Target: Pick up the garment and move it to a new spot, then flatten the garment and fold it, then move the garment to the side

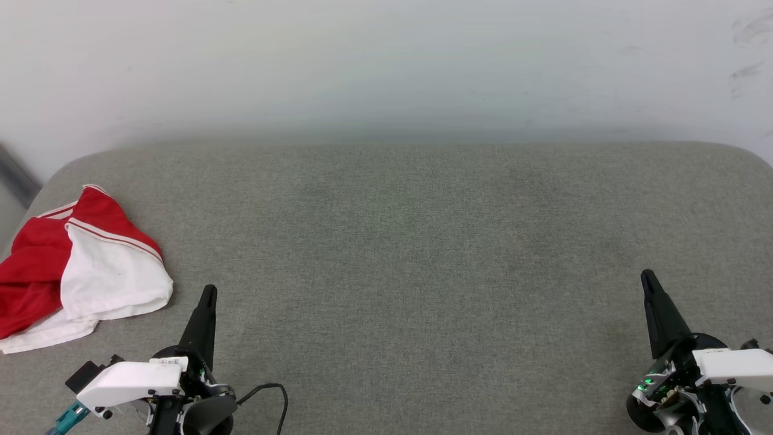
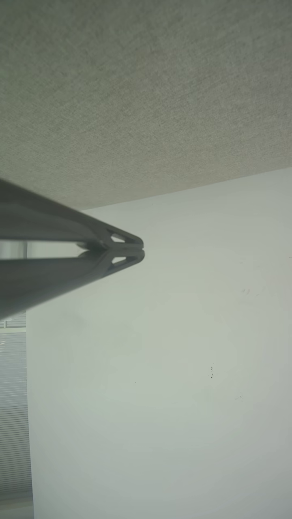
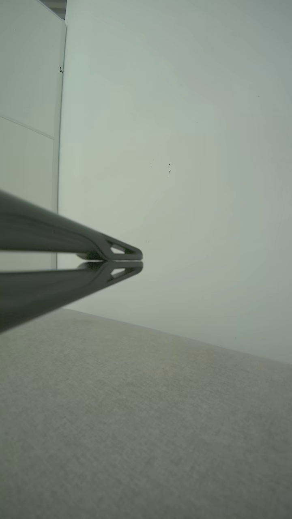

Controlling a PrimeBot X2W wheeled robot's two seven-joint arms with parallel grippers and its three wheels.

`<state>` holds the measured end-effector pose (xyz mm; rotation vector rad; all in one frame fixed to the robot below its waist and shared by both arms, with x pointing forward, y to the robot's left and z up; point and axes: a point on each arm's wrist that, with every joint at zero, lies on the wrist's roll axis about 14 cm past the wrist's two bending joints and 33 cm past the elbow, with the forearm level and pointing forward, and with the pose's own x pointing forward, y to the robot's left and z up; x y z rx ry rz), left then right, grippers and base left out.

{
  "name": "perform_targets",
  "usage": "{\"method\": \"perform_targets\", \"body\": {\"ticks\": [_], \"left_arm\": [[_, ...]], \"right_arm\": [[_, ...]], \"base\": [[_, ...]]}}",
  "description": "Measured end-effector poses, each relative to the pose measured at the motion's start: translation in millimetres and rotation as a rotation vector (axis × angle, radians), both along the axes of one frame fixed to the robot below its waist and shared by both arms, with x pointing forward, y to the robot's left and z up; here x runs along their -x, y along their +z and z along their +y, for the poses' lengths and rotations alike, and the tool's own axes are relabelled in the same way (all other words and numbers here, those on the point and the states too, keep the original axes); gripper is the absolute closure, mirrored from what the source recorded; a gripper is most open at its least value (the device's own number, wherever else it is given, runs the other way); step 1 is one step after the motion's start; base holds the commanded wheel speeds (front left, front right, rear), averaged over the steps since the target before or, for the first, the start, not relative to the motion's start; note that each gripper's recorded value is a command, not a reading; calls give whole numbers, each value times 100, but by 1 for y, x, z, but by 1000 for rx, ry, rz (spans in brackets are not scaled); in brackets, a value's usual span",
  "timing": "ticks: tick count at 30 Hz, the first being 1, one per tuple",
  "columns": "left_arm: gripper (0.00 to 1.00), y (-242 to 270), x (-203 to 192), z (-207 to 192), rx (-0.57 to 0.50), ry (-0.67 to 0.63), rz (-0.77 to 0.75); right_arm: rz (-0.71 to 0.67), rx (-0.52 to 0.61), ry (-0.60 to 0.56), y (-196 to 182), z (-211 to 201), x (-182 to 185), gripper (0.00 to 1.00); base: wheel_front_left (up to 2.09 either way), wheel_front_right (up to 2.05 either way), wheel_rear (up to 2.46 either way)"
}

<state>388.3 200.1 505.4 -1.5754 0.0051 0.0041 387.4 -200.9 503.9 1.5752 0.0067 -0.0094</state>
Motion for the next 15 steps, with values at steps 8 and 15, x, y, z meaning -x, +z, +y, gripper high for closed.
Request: {"method": "perform_targets", "body": {"ticks": [8,15], "left_arm": [[100,0,0,0,0,0,0],[100,0,0,0,0,0,0]], "right_arm": [[0,0,0,0,0,0,100],[0,0,0,0,0,0,100]], "base": [[0,0,0],[0,0,0]]}}
